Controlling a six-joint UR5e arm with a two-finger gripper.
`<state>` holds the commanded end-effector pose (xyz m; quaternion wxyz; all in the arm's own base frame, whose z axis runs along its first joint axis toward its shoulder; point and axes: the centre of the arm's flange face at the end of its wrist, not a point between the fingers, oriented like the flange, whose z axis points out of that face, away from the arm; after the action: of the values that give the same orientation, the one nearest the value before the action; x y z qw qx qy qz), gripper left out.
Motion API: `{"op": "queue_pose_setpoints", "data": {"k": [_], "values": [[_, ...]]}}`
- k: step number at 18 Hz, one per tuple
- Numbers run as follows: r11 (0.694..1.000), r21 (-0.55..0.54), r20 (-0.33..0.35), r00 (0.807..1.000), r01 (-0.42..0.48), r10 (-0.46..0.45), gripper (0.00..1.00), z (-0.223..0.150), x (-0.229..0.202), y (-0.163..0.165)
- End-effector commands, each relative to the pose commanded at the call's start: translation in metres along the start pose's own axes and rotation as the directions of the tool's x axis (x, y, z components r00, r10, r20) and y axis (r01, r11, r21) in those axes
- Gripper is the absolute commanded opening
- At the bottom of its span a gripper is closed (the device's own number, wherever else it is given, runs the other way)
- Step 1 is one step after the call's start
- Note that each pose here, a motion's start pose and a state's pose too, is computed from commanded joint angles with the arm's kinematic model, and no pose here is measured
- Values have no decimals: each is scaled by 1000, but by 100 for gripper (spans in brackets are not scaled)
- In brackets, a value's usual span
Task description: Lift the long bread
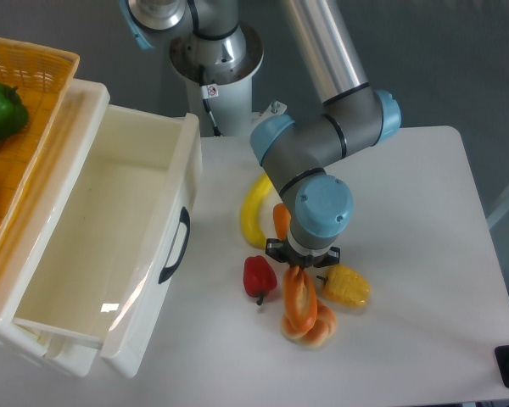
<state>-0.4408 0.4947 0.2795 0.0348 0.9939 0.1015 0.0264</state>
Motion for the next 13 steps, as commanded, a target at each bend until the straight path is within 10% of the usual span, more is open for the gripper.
{"op": "queue_pose_setpoints", "data": {"k": [13], "values": [[910,47,107,908,-411,405,0,-73,12,13]]}}
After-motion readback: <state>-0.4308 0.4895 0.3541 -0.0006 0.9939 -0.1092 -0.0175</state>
